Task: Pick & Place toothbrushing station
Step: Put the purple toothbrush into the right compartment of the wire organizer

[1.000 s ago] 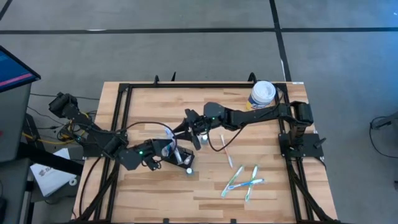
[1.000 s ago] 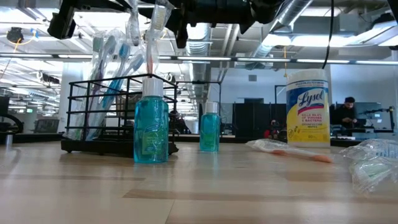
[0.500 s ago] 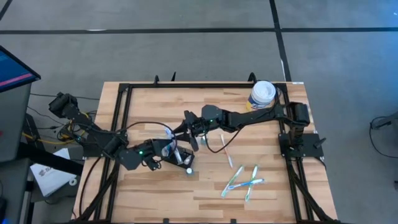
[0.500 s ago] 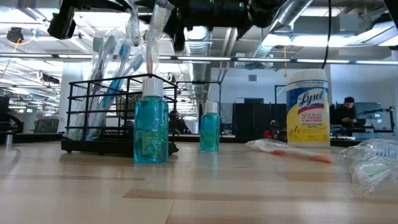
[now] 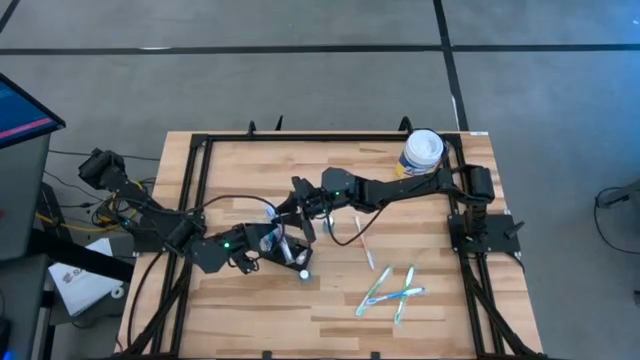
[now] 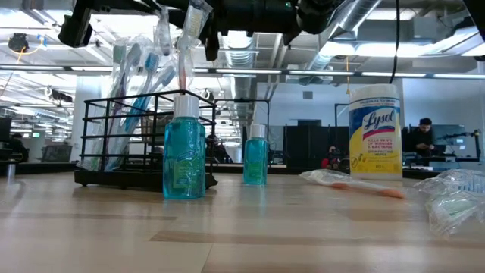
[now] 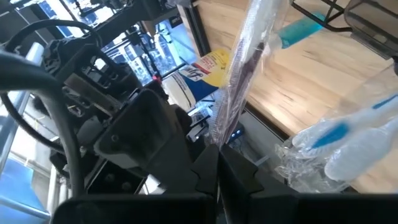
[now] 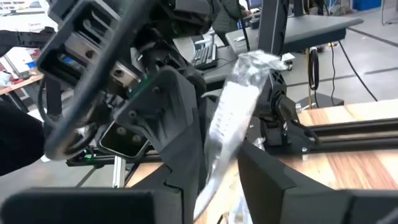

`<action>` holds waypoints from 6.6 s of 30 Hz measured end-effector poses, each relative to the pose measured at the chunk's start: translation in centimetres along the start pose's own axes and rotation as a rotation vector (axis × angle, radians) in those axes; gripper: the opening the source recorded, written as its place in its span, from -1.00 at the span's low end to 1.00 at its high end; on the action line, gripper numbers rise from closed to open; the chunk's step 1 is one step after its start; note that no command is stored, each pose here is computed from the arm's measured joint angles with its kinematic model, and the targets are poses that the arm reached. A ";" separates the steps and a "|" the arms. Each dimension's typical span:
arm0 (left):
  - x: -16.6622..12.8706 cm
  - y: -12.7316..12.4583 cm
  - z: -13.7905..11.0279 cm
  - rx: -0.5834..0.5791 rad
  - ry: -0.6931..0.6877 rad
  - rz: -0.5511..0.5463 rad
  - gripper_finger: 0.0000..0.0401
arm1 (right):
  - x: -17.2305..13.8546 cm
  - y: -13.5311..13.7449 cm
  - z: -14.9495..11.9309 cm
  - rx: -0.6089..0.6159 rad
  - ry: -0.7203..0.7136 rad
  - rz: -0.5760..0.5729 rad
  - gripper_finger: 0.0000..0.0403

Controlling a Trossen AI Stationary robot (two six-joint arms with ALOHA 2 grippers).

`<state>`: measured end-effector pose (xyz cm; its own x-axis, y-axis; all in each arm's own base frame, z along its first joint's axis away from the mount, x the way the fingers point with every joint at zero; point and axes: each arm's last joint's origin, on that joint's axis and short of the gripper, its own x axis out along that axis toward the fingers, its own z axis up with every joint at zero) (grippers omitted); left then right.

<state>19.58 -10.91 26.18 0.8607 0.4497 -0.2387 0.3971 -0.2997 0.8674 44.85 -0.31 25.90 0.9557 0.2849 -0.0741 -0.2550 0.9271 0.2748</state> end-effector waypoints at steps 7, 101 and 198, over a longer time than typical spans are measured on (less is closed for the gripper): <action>0.0 0.0 0.0 -0.004 -0.001 0.000 -1.00 | 0.0 0.1 -0.1 -0.036 0.013 0.029 -0.93; 2.3 1.3 -13.3 -1.659 -0.393 0.045 -0.94 | -4.1 7.7 -1.2 -0.377 -0.004 -0.050 -1.00; 3.2 0.3 -13.0 -1.674 -0.375 0.019 -0.94 | -3.9 2.9 -8.9 -0.356 0.031 -0.107 -0.99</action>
<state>18.30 1.34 31.34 0.9797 0.1774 -0.0932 -0.1438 0.9463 0.2895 39.06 3.41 18.50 0.9761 0.1844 -0.1148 -0.1948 0.9770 -0.0865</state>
